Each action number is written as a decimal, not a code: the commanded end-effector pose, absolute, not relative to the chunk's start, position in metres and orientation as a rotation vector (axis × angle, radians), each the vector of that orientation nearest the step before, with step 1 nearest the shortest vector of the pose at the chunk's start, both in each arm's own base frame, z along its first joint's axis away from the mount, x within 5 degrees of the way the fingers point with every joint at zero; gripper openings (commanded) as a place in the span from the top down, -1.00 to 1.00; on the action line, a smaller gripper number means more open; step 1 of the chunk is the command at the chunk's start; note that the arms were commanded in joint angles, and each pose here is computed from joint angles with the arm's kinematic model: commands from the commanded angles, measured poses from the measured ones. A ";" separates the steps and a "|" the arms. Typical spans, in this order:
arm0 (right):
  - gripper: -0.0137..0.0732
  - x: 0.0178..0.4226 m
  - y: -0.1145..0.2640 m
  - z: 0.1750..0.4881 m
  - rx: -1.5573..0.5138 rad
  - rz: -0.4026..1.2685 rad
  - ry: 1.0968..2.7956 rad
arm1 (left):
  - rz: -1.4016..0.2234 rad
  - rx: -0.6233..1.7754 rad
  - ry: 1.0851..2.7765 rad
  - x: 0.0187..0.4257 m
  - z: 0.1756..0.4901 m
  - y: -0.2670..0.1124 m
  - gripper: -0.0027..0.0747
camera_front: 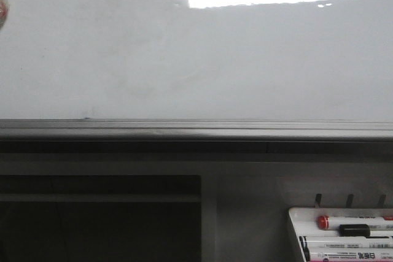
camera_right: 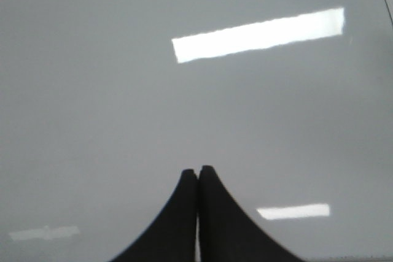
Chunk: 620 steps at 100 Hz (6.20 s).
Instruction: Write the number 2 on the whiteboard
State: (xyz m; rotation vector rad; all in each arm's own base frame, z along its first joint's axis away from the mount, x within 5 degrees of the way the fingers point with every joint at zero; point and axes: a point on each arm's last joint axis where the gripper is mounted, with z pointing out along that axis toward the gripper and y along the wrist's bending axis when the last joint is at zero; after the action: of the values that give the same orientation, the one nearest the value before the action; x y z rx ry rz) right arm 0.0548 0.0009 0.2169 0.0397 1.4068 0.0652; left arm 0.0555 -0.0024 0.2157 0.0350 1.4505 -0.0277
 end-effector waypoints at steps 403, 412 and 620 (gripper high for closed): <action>-0.05 0.130 0.026 0.353 -0.318 0.242 2.133 | 0.013 0.614 2.323 0.239 0.347 -0.049 0.69; -0.05 0.137 0.036 0.355 -0.430 0.342 2.140 | 0.001 0.687 2.333 0.234 0.355 -0.055 0.69; 0.45 0.166 0.184 0.379 -1.508 0.704 1.682 | -0.330 1.678 1.797 0.132 0.373 -0.198 0.69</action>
State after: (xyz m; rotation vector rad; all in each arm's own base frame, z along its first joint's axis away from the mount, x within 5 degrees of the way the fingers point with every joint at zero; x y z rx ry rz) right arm 0.1673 0.1828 0.3616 -1.5676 1.7560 0.6921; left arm 0.1349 -0.1971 0.3536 1.7524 1.8807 -0.2893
